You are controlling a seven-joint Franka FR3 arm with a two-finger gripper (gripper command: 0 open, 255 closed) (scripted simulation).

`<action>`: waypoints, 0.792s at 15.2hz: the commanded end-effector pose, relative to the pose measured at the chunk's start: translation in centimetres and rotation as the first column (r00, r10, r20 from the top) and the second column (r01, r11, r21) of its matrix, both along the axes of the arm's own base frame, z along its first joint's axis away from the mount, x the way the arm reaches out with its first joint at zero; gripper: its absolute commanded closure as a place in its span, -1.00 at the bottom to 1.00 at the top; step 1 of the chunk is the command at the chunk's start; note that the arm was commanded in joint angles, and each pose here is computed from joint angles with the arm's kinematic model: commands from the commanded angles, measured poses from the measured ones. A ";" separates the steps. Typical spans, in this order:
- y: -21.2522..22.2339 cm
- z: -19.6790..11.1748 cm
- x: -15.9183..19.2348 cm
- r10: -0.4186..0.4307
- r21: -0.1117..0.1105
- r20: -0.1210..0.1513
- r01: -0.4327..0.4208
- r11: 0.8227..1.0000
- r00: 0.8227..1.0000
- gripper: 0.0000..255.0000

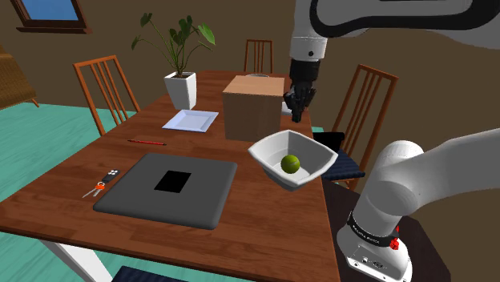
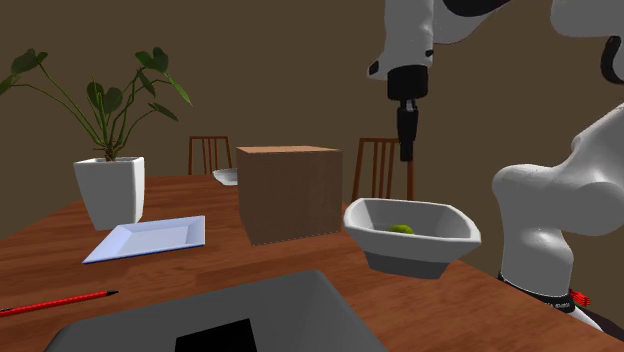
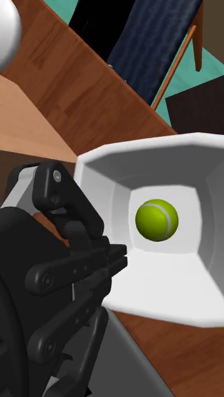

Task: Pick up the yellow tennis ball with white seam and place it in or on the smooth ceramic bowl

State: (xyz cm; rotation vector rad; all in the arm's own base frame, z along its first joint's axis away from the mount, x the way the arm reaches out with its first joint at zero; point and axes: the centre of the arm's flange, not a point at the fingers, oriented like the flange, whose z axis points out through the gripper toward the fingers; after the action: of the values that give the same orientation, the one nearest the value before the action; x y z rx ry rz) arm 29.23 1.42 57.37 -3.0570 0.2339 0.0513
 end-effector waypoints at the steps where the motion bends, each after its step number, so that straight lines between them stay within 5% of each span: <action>1: 0.0 -1.1 -0.2 0.000 0.000 0.000 0.000 1.000 1.000 1.00; 2: 0.0 -0.6 -0.1 0.000 0.000 0.000 0.000 1.000 1.000 1.00; 3: 0.0 -0.6 -0.1 0.000 0.000 0.000 0.000 1.000 1.000 -1.00; 12: 2.1 -12.5 -2.6 0.211 -0.155 0.118 -0.192 0.969 0.970 -1.00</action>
State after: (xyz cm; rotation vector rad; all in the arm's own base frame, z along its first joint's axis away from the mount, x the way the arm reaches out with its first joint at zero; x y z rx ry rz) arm 28.84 3.62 51.97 -3.1706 -0.0566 -0.3000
